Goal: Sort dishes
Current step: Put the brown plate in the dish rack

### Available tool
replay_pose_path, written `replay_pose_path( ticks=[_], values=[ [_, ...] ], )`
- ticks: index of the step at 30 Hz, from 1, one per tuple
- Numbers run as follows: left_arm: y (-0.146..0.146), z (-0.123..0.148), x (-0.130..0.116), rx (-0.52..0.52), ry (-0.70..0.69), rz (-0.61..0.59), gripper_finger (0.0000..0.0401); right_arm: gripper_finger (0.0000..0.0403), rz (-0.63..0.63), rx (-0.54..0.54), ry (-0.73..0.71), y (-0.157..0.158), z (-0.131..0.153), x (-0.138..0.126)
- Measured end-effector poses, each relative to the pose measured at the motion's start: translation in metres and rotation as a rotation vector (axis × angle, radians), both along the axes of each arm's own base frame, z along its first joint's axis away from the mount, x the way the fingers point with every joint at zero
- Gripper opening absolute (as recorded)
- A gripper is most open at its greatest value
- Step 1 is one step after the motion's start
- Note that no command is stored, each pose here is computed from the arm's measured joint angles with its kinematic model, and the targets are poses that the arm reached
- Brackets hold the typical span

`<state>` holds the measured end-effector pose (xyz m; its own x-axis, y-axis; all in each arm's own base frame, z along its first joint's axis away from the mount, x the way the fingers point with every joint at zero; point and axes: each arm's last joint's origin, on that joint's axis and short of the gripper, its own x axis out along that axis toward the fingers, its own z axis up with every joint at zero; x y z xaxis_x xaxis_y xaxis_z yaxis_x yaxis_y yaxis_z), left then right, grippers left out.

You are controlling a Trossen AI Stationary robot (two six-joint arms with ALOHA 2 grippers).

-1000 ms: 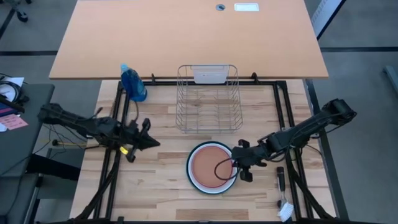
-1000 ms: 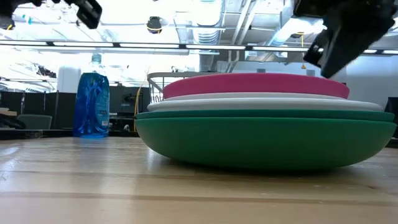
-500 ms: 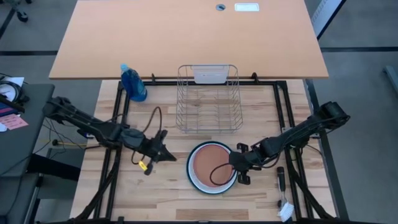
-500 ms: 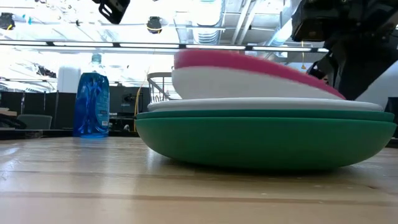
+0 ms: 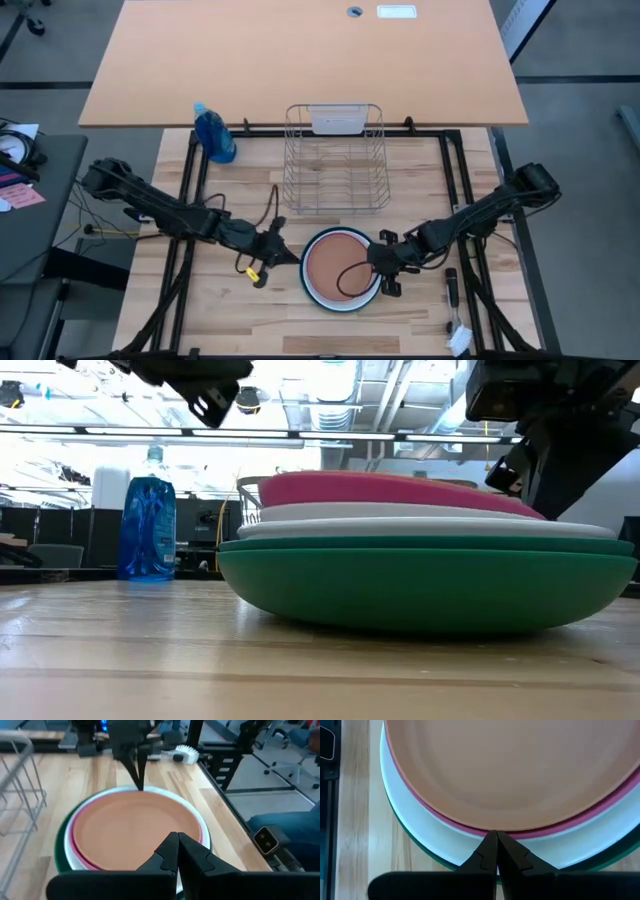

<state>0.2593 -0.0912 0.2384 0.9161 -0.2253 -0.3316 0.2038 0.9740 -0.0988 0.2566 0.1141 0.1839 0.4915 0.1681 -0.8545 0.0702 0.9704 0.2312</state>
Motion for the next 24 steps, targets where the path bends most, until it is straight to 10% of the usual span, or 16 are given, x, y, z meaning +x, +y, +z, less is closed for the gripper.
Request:
replay_pose_path(
  ticks=[24],
  values=[
    [-0.005, -0.009, 0.063, -0.069, 0.144, 0.16, 0.0, 0.0011, -0.009, 0.008, -0.033, -0.003, 0.001, 0.004]
  ],
)
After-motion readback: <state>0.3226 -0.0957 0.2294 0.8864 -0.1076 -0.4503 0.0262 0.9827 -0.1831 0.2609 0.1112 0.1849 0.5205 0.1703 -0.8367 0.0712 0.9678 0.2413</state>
